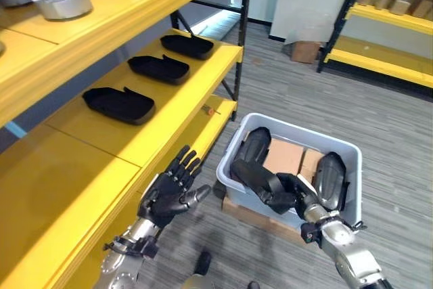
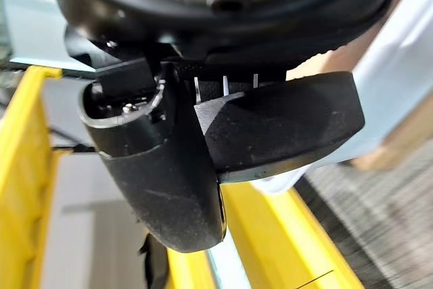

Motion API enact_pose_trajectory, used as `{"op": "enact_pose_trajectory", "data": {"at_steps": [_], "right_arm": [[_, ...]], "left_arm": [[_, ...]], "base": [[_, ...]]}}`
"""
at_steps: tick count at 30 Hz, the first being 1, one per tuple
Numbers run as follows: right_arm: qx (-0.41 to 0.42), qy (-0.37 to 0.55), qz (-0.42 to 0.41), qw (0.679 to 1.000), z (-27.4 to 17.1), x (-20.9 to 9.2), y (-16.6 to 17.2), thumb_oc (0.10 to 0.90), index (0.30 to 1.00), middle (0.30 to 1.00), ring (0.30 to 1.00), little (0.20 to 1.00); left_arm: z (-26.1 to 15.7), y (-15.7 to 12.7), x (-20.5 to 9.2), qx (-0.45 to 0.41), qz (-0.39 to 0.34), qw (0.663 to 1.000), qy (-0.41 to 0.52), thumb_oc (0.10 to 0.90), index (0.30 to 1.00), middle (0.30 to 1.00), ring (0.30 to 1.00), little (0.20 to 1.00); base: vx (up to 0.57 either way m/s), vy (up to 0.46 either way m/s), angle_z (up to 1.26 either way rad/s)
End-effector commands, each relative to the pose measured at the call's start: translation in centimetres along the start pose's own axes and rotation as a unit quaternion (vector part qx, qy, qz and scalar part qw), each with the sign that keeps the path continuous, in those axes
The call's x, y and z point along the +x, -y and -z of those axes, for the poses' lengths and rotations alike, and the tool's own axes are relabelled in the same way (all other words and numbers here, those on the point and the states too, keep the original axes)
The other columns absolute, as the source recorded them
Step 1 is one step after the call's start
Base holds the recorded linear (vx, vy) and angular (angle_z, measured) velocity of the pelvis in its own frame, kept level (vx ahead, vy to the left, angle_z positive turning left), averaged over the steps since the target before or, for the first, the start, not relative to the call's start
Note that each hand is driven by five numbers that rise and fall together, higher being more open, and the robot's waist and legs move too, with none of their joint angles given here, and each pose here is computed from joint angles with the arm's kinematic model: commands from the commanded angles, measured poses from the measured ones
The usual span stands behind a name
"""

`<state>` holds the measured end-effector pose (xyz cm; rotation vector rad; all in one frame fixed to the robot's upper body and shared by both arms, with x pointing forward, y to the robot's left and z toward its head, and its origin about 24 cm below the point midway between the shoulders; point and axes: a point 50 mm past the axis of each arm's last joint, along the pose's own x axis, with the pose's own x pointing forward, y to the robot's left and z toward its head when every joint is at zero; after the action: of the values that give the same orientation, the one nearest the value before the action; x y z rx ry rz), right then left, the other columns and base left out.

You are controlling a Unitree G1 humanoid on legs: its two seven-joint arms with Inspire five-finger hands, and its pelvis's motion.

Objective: Move parts from the plastic box to the shelf.

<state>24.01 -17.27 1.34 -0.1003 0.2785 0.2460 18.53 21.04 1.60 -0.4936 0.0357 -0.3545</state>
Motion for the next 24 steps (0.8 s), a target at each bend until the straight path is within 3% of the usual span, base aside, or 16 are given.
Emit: {"op": "enact_pose_trajectory", "data": {"at_steps": [1, 4, 10, 24], "right_arm": [[-0.005, 0.181, -0.024, 0.983, -7.0, 0.6, -1.3, 0.4, 0.3, 0.3, 0.3, 0.3], [-0.005, 0.192, -0.012, 0.981, -7.1, 0.3, -1.6, 0.4, 0.3, 0.3, 0.3, 0.3], [-0.03, 0.227, 0.006, 0.973, -7.5, -1.0, -0.4, 0.4, 0.3, 0.3, 0.3, 0.3], [-0.066, 0.292, 0.035, 0.954, -9.8, -1.5, -0.1, 0.4, 0.3, 0.3, 0.3, 0.3]], "left_arm": [[-4.8, 1.6, 2.0, 0.057, 0.063, 0.99, 0.109, 0.9, 1.0, 1.0, 1.0, 1.0], [-4.5, 1.7, 1.8, 0.054, 0.073, 0.991, 0.103, 0.9, 1.0, 1.0, 1.0, 1.0], [-4.7, 1.9, 2.2, 0.049, 0.088, 0.989, 0.111, 0.9, 1.0, 1.0, 1.0, 1.0], [-4.5, 3.3, 3.7, 0.055, 0.116, 0.986, 0.108, 0.9, 1.0, 1.0, 1.0, 1.0]], "base": [[-0.04, -0.105, 0.15], [-0.08, -0.069, 0.32], [-0.13, 0.059, 1.24], [-0.09, 0.256, 0.74]]}}
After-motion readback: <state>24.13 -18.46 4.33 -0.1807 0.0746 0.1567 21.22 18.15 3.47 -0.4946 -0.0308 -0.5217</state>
